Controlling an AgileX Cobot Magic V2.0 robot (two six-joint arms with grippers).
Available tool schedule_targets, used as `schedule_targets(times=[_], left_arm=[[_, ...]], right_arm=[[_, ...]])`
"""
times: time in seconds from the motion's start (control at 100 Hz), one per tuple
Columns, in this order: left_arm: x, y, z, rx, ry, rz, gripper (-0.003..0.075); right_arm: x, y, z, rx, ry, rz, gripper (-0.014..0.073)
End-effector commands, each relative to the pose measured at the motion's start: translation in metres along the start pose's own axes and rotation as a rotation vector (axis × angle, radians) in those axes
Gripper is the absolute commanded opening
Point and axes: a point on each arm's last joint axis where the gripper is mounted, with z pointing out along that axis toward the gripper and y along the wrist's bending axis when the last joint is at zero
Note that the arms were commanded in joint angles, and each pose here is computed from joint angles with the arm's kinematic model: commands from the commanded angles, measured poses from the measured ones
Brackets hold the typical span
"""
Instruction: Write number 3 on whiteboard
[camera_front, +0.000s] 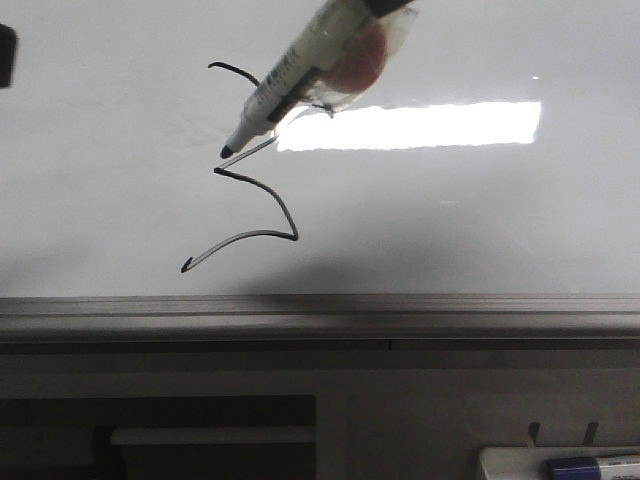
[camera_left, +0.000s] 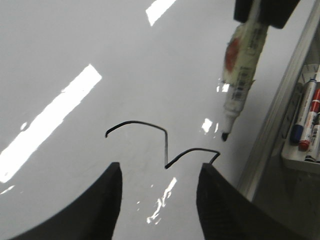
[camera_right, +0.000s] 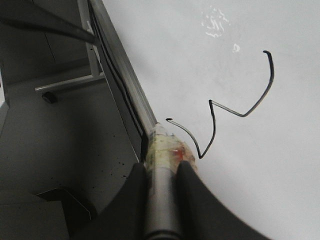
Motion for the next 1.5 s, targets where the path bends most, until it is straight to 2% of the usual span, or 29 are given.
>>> schedule_targets(times=[0.0,0.12,0.36,0.59,0.8,1.02,1.49], left_arm=[[-0.014,0.001,0.012,0.025,-0.118,-0.029,0.0354],[-0.01,-0.005,0.029,0.077,-0.113,-0.041,0.0354],[-0.002,-0.016,0.049,0.159,-0.118,-0.024,0.0354],[0.004,-0.019,0.056,0.173,-0.081,-0.04,0.0343],[0.004,-0.018,0.056,0.168,-0.077,-0.052,0.0216],[0.004,-0.018,0.056,0.168,-0.077,-0.052,-0.002],[0.004,-0.018,0.056,0.168,-0.077,-0.052,-0.0021]], right_arm=[[-0.015,-0.008,-0.001,0.056,-0.105,0.022,-0.0062],[-0.017,-0.012,0.014,0.061,-0.117,0.06,-0.0062],[-0.026,-0.004,0.026,0.017,-0.114,0.037,-0.0062],[-0.031,0.001,0.03,-0.02,-0.1,0.027,-0.0062],[-0.03,0.002,0.03,-0.037,-0.093,0.041,-0.0062],[-0.03,0.003,0.032,-0.043,-0.085,0.046,-0.0062],[-0.031,0.002,0.032,-0.034,-0.103,0.054,-0.0059]])
